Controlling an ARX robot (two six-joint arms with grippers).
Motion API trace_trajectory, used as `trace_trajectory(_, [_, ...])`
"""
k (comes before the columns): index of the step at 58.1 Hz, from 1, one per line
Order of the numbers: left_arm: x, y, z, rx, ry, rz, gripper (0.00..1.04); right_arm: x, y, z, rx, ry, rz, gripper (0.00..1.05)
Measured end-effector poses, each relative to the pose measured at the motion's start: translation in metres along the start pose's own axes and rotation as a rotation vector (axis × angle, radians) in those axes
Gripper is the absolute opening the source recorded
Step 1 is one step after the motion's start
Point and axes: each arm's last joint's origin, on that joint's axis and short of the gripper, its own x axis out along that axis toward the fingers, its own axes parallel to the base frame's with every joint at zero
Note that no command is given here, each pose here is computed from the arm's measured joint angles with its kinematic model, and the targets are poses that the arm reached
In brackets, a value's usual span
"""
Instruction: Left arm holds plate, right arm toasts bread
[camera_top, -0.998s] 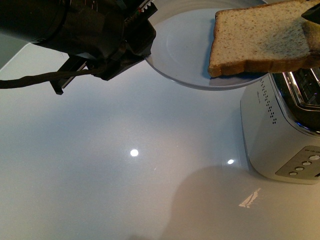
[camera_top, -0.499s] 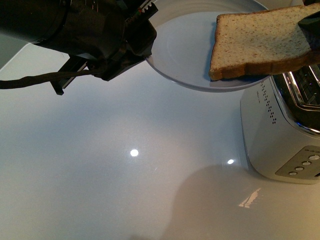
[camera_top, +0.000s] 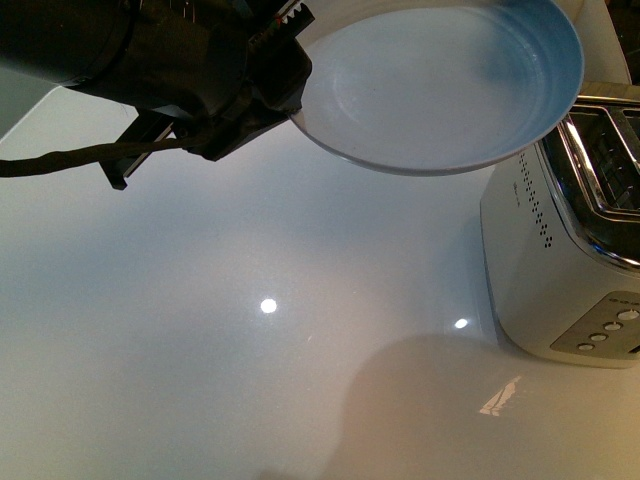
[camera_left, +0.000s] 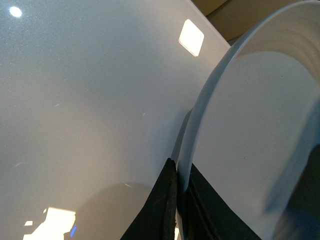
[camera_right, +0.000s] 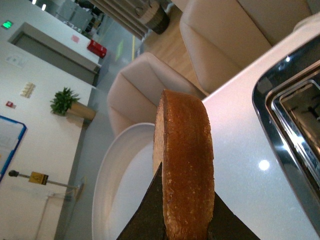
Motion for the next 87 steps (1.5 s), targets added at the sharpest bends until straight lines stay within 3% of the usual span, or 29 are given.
trace_trajectory(9, [0.0,0.0,0.0,0.0,0.0,0.0,0.03,0.004,-0.006,0.02,-0.235,-0.027,-0.073,0.04])
trace_trajectory(14, [0.0,0.0,0.0,0.0,0.0,0.0,0.03,0.009,-0.013,0.016,-0.403,-0.007,-0.125,0.04])
trace_trajectory(24, [0.0,0.0,0.0,0.0,-0.001,0.0,0.03,0.018,-0.028,-0.008,-0.536,0.045,-0.184,0.04])
trace_trajectory(34, [0.0,0.0,0.0,0.0,0.0,0.0,0.03,0.039,-0.044,-0.036,-0.613,0.133,-0.196,0.04])
trace_trajectory(74, [0.0,0.0,0.0,0.0,0.0,0.0,0.03,0.074,-0.069,-0.085,-0.697,0.321,-0.256,0.04])
trace_trajectory(87, [0.0,0.0,0.0,0.0,0.0,0.0,0.03,0.073,-0.073,-0.09,-0.655,0.305,-0.292,0.38])
